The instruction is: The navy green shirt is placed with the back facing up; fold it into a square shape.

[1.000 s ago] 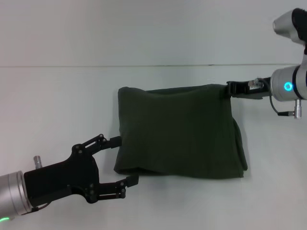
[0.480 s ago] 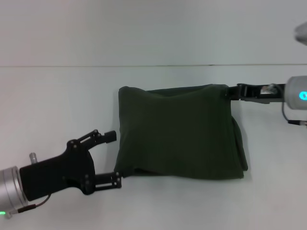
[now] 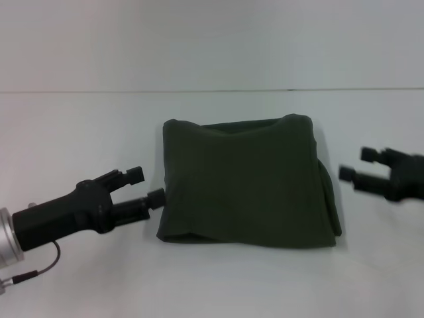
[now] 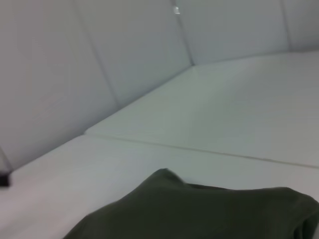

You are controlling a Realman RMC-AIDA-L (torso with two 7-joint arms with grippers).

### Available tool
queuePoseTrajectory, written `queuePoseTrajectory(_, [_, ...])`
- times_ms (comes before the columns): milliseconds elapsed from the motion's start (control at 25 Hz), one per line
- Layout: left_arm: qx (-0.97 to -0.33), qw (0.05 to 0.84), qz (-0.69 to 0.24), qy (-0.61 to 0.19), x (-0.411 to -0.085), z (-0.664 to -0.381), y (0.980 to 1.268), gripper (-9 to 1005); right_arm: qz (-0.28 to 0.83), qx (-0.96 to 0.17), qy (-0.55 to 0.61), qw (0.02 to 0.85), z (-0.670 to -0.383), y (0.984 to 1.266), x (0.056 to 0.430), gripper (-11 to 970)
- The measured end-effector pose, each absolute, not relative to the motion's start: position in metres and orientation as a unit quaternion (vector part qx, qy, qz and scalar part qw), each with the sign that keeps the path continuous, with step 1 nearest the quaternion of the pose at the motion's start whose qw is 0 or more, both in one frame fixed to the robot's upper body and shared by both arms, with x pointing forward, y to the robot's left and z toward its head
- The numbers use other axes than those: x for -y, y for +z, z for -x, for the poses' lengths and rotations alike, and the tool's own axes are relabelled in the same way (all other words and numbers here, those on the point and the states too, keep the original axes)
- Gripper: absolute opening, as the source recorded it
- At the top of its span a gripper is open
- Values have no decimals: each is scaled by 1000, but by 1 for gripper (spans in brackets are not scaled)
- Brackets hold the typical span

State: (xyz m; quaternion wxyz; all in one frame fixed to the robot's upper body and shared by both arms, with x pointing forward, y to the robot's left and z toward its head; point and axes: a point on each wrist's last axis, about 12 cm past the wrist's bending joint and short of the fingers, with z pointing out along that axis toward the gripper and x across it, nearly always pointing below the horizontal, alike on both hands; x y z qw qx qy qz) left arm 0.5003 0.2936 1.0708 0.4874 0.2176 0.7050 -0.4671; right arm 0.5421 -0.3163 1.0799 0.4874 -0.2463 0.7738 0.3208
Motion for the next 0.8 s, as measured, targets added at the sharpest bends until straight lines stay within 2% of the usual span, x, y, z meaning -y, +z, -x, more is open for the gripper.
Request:
queuePoseTrajectory(40, [-705, 487, -218, -467, -294, -500, 1071, 951, 262, -764, 315, 498, -533, 1077, 320, 758])
queuePoseTrajectory(80, [-717, 465, -185, -484, -297, -504, 1073, 951, 287, -742, 297, 528, -511, 1068, 328, 782])
queuePoseTrajectory(120, [-721, 458, -177, -489, -297, -505, 1073, 951, 287, -742, 297, 528, -511, 1068, 328, 807])
queuePoseTrajectory(320, [-762, 381, -112, -512, -301, -517, 1076, 951, 327, -707, 260, 571, -474, 1045, 332, 931])
queuePoseTrajectory(520, [-817, 309, -2, -487, -311, -539, 1075, 950, 349, -702, 232, 575, -466, 1034, 331, 925])
queuePoseTrajectory(560, [-831, 273, 30, -483, -309, -546, 1075, 950, 350, -702, 230, 576, -466, 1033, 331, 924])
queuePoseTrajectory(800, [-865, 183, 60, -464, -295, -556, 1074, 949, 350, -702, 222, 580, -470, 1036, 333, 924])
